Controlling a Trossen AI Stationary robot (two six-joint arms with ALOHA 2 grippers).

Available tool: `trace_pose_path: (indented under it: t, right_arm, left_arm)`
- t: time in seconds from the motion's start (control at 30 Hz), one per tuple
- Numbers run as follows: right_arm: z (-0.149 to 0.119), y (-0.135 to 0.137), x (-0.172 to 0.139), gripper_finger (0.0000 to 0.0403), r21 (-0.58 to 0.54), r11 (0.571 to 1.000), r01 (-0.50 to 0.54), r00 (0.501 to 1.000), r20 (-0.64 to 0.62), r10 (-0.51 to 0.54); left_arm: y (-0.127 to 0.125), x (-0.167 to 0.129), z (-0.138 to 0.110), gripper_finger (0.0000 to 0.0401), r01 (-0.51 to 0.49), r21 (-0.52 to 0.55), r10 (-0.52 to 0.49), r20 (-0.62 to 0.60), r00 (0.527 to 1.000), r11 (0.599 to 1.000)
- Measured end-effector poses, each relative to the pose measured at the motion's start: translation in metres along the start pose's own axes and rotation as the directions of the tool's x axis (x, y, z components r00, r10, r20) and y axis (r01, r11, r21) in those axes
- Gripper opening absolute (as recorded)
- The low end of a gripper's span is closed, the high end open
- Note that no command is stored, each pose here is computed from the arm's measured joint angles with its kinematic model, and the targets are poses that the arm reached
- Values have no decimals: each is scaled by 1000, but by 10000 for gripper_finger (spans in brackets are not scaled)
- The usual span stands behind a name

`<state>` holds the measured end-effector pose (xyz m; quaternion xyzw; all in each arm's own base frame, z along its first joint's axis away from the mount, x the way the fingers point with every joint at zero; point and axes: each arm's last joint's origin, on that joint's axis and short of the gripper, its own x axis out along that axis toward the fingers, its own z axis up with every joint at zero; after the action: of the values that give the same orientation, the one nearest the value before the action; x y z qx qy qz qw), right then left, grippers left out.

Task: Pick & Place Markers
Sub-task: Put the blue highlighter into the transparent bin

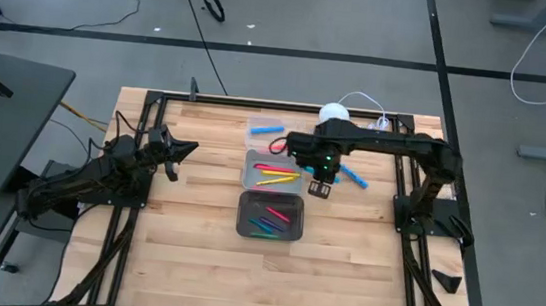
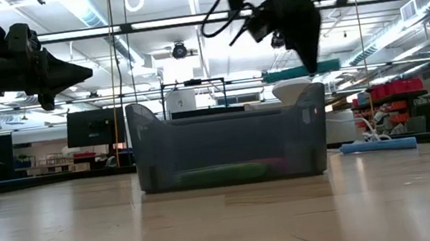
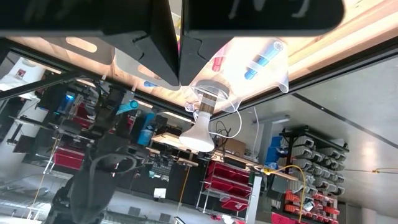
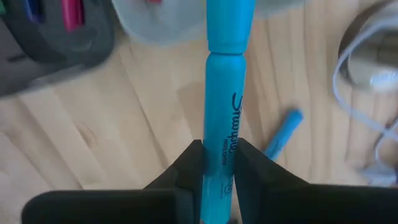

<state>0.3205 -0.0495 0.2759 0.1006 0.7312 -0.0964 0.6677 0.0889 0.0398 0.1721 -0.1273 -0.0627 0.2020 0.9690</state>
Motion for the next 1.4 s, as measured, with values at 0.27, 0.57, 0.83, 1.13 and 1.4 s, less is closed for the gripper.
trace_pose_path:
  t: [0.27, 0.57, 0.83, 1.13, 1.4]
  right_arm:
    - [46, -14, -1, 61, -53, 999, -6, 999, 44, 8]
    - [92, -39, 11, 61, -94, 994, 48, 998, 46, -44]
    - [118, -58, 15, 61, -128, 988, 84, 995, 69, -75]
    - [130, -71, 18, 61, -178, 968, 178, 982, 103, -161]
    - [134, -74, 17, 61, -183, 959, 217, 970, 152, -191]
  left_arm:
    - [0, 0, 0, 14, 0, 0, 0, 0, 1000, 1000]
    - [0, 0, 0, 14, 0, 0, 0, 0, 1000, 1000]
    - [0, 0, 0, 14, 0, 0, 0, 1, 1000, 1000]
    - [0, 0, 0, 14, 0, 0, 0, 0, 1000, 1000]
    - [0, 0, 0, 14, 0, 0, 0, 0, 1000, 1000]
